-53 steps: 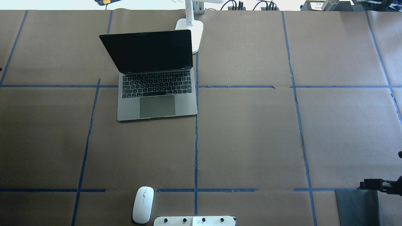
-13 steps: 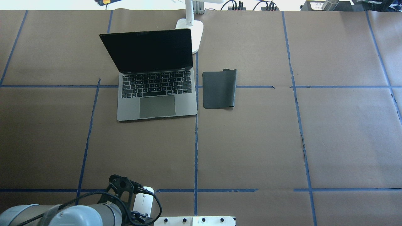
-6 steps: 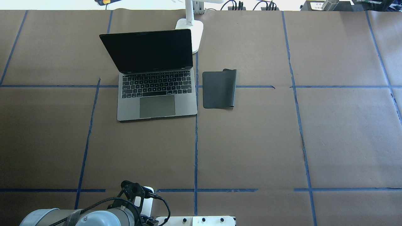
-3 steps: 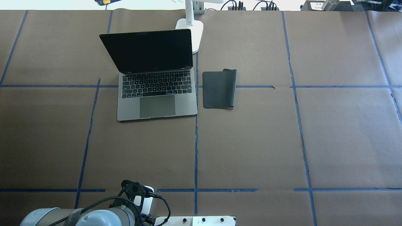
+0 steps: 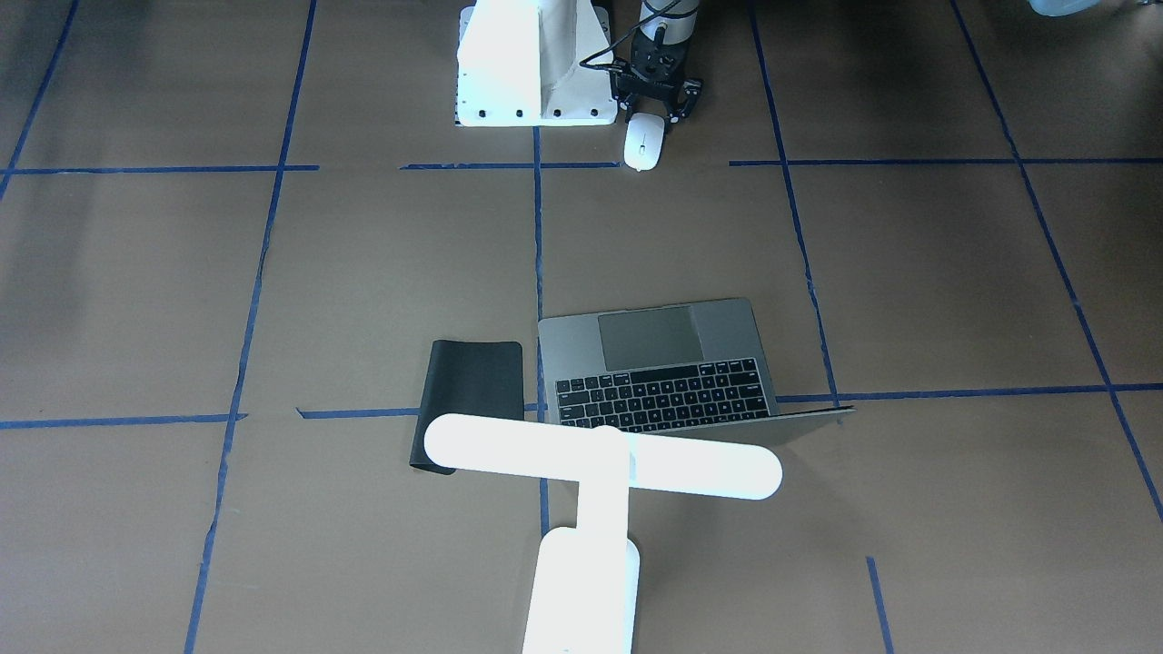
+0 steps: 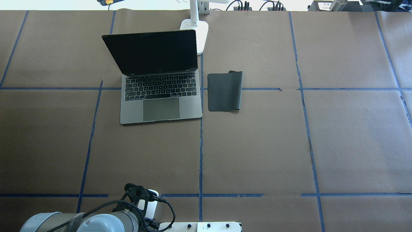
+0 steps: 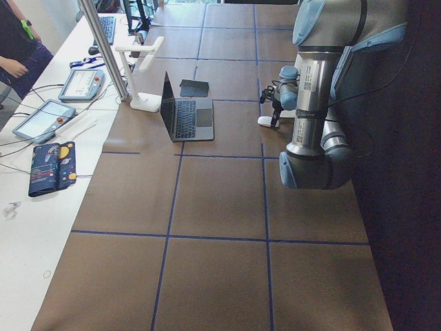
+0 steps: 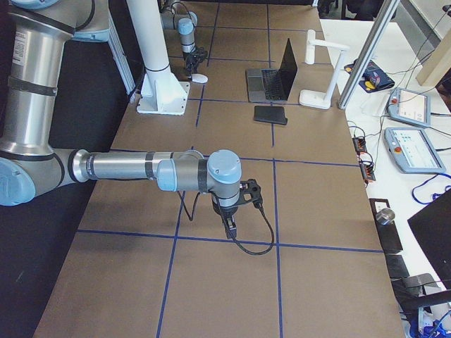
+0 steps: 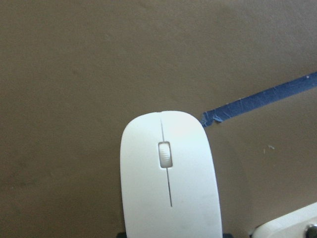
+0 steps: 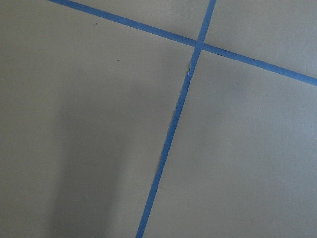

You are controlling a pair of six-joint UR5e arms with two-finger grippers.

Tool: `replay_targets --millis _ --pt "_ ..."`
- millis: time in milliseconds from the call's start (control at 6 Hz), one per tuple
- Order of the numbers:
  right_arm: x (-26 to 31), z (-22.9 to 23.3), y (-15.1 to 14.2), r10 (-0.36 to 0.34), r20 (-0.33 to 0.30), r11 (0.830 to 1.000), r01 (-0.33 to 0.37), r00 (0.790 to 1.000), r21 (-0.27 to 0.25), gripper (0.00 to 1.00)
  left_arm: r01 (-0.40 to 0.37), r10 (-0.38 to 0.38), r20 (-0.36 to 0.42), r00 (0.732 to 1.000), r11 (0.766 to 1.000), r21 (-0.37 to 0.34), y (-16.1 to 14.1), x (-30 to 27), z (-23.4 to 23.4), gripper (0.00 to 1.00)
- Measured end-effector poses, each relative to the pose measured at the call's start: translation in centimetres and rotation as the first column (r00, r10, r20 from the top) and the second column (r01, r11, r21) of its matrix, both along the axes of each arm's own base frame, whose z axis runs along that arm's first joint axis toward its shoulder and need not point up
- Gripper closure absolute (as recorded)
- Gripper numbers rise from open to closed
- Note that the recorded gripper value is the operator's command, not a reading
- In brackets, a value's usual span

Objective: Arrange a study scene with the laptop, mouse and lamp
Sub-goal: 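Lower the left gripper and grasp the white mouse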

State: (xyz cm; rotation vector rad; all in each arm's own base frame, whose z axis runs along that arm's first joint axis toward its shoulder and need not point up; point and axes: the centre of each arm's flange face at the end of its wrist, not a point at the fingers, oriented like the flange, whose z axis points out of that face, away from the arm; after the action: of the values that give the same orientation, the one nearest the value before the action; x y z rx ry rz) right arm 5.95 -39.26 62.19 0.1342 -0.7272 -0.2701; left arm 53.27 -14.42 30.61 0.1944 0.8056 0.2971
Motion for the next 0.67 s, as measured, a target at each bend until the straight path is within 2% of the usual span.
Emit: replay_targets --millis 667 --pt "0.0 -0.1 0.0 0.001 0.001 1.0 -0.001 1.0 0.0 0.0 0.071 -0.071 -0.028 0.997 0.997 -0.001 -3.7 -1.4 -1.3 0.95"
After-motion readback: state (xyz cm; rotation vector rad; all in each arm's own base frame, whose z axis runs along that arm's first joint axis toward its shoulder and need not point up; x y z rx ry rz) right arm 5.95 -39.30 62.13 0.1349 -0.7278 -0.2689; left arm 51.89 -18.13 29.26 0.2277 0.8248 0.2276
